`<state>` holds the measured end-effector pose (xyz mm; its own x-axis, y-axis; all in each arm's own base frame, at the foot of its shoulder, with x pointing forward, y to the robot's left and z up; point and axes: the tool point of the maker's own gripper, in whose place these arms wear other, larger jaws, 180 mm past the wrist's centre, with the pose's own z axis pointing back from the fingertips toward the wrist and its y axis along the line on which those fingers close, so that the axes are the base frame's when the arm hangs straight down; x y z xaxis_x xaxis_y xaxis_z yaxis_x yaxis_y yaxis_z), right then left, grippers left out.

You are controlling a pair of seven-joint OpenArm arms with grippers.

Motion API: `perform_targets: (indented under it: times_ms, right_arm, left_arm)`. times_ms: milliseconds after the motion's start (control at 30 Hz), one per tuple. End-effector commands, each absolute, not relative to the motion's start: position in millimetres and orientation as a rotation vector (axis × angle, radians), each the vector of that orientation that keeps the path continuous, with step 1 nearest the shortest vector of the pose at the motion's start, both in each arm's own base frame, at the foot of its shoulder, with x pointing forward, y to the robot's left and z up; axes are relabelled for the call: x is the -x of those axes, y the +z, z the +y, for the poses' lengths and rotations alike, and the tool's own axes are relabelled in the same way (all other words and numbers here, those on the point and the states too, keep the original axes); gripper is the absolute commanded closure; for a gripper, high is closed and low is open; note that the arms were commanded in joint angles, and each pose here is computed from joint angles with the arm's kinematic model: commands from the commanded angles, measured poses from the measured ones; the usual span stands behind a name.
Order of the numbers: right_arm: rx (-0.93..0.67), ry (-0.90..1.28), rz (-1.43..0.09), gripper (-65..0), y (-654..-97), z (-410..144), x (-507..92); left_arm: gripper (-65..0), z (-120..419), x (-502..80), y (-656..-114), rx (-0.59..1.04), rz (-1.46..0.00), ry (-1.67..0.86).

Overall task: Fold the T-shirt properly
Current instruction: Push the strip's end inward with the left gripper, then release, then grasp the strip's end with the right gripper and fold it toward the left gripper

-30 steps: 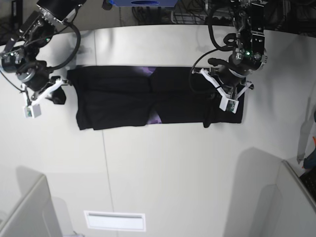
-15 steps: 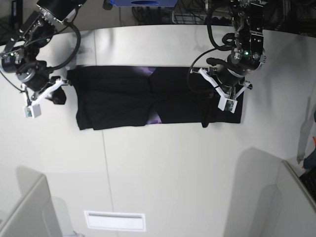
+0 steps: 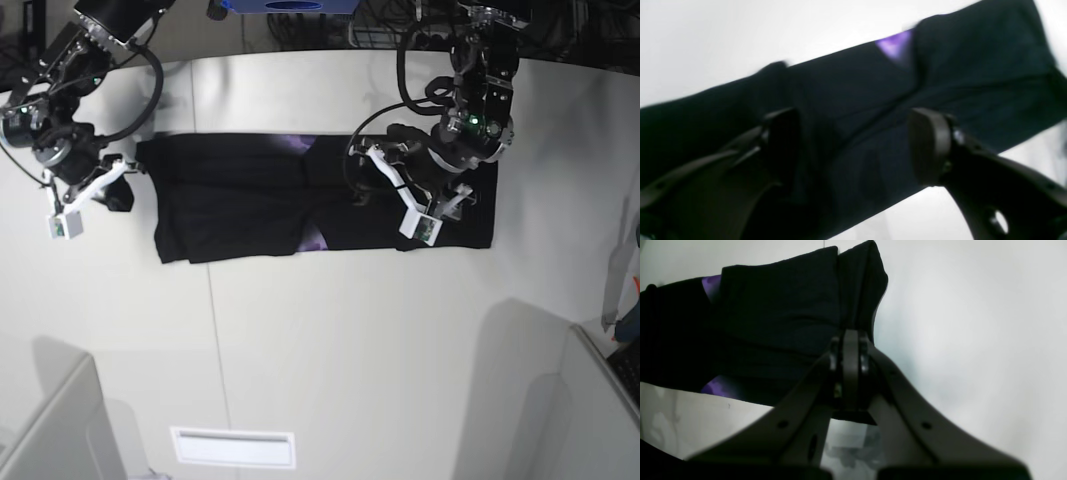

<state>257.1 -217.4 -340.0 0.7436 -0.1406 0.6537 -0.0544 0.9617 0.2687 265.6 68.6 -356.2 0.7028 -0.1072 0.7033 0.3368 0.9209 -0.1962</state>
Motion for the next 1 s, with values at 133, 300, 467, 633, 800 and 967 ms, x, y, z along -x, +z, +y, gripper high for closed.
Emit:
perform_targets:
  times_ms: [133,300,467,633,800,967]
  right_arm:
    - [-0.266,-0.050,-0.792,0.0,-326,-226,-268]
    - [-0.290,-0.068,-0.746,-6.5,-341,-234,-273]
    - [-0.358,-0.049,-0.624,-52.4,-374,-229,-276]
    - [-0.432,-0.045,-0.599,-53.9,-389,-213,-293]
    - [-0.496,-0.081,-0.555,-53.6,-404,-205,-303]
    - [-0.529,-0.044,-0.482,-53.6,-422,-184,-293]
  left_arm:
    - [-30.8,89,-274,-337,0.293,-0.826,-0.217]
    - [0.0,197,-260,-343,0.095,-0.823,0.018]
    - [0.0,304,-231,-326,-0.105,-0.851,0.092]
    - [0.0,361,-205,-339,-0.170,-0.787,0.146]
    - [0.0,371,-203,-364,-0.132,-0.740,0.205]
    - [0.0,361,-223,-380,-0.069,-0.749,0.220]
